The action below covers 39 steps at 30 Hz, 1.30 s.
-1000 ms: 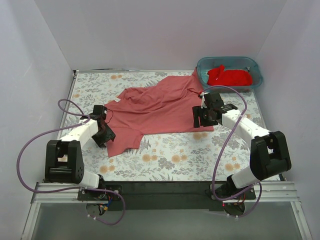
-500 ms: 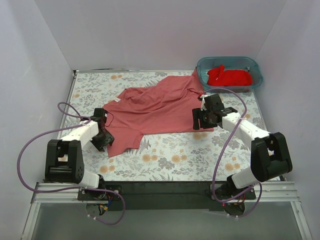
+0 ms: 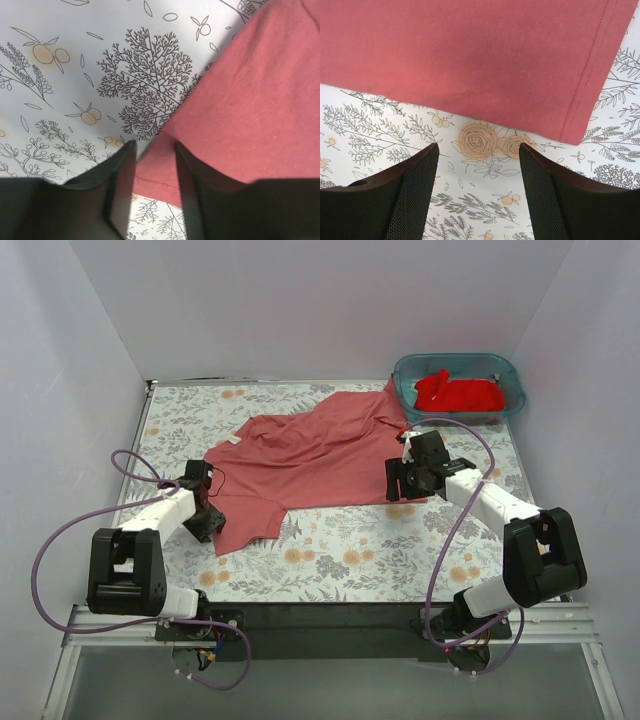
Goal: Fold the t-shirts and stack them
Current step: Flatten the tshirt out
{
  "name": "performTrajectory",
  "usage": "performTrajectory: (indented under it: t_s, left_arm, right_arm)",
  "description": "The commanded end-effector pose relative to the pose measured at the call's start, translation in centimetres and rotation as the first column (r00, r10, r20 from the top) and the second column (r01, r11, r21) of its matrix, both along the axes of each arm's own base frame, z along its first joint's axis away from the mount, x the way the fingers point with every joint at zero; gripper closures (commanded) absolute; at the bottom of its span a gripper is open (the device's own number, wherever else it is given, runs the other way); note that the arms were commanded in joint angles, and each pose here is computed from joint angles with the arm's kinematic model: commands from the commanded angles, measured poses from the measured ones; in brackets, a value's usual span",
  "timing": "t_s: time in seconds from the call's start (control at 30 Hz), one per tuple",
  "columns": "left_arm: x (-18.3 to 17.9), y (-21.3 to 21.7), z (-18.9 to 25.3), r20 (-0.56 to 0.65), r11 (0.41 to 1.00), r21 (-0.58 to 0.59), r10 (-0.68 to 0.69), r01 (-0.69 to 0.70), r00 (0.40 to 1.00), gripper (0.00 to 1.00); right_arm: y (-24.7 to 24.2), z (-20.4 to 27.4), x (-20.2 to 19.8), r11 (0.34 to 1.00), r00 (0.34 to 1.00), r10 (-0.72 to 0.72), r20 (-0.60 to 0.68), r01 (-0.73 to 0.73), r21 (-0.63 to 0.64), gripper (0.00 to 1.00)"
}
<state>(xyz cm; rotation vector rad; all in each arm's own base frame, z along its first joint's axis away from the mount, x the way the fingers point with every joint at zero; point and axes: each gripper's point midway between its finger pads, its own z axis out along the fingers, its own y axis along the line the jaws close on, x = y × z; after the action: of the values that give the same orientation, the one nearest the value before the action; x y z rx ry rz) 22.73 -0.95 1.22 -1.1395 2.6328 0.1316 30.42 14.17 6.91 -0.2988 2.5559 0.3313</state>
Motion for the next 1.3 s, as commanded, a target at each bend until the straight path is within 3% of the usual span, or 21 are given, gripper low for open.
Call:
performTrajectory:
  t_s: [0.0, 0.2, 0.33, 0.5, 0.77, 1.27]
  left_arm:
    - [-2.1, -1.1, -2.8, -0.083, 0.998, -0.055, 0.018, -0.023, 0.996, 0.69]
    - [-2.6, -1.3, -3.3, -0.114, 0.997, -0.069, 0.012, -0.02, 0.993, 0.84]
    - [-2.5, -1.3, -3.0, -0.101, 0.998, -0.068, 0.005, -0.011, 0.995, 1.0]
    - [-1.6, -1.0, -1.6, -0.057, 0.999, -0.053, 0.008, -0.011, 0.998, 1.0]
    - [0.5, -0.8, 2.5, 0.074, 0.999, -0.036, -0.019, 0.022, 0.997, 1.0]
    - [1.3, -2.2, 5.9, 0.25, 0.99, -0.103, -0.069, 0.097, 0.966, 1.0]
  right_arm:
    - [0.2, 1.4, 0.8, 1.0, 0.998, -0.002, 0.067, 0.0, 0.028, 0.28]
    - [0.0, 1.3, 0.7, 1.0, 0.998, -0.007, 0.067, 0.006, 0.028, 0.28]
    - [-0.2, 1.1, 0.7, 1.0, 0.998, -0.013, 0.067, 0.012, 0.024, 0.28]
    - [-0.7, 0.8, 0.6, 1.0, 0.997, -0.029, 0.065, 0.029, 0.004, 0.29]
    - [-5.2, -1.0, 0.8, 0.972, 0.973, -0.228, 0.02, 0.229, -0.057, 0.3]
    - [-7.0, -3.7, 1.8, 0.934, 0.947, -0.318, -0.051, 0.304, -0.187, 0.39]
